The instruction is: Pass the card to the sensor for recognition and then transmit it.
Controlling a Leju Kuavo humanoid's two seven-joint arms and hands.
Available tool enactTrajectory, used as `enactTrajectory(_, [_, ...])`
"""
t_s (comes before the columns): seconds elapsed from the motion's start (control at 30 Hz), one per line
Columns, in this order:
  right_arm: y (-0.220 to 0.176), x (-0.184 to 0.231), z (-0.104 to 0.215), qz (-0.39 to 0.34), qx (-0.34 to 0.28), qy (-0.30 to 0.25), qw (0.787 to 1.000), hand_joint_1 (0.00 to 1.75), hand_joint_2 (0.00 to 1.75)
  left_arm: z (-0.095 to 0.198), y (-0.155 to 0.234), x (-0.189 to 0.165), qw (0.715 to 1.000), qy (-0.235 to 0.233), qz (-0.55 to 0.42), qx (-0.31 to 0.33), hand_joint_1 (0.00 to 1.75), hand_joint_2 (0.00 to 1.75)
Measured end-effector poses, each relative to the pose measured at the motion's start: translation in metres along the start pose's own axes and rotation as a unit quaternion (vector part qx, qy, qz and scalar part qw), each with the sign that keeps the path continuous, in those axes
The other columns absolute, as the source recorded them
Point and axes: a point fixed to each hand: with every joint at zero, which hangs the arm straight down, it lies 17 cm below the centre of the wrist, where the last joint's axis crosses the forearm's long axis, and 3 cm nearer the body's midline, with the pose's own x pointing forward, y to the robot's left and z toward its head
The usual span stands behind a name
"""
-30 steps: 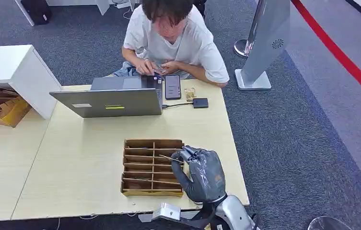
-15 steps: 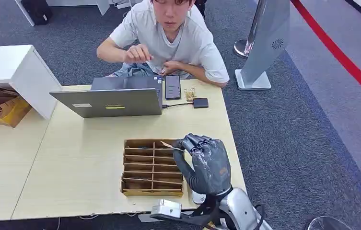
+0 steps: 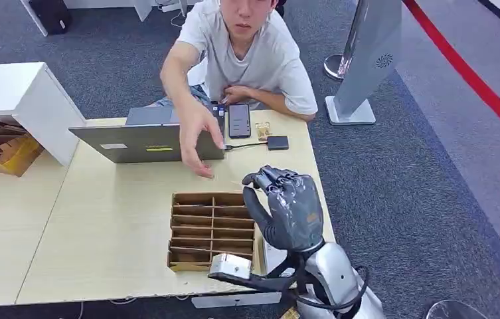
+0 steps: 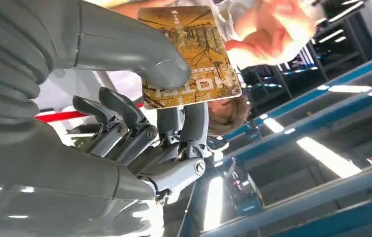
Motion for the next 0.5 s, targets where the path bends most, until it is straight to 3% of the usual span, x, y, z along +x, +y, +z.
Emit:
enactTrajectory(0.13, [0.007,-0.011,-0.007,0.008,0.013,0.009,1.0,1.75,1.75,-0.001,0.001,0.002,1.0,-0.002,-0.017,-0.001,0.0,1.75])
enactTrajectory(0.17, [0.011,-0.016,-0.009,0.012,0.019,0.013,1.0,1.75,1.75,-0.001,0.002,0.003,1.0,-0.002,-0.024,-0.001,0.0,0.0])
enactTrajectory(0.5, [0.037,-0.042,-0.027,0.027,0.053,0.039,0.998,1.75,1.75,-0.003,0.008,0.005,0.997,-0.001,-0.073,0.001,0.0,0.0])
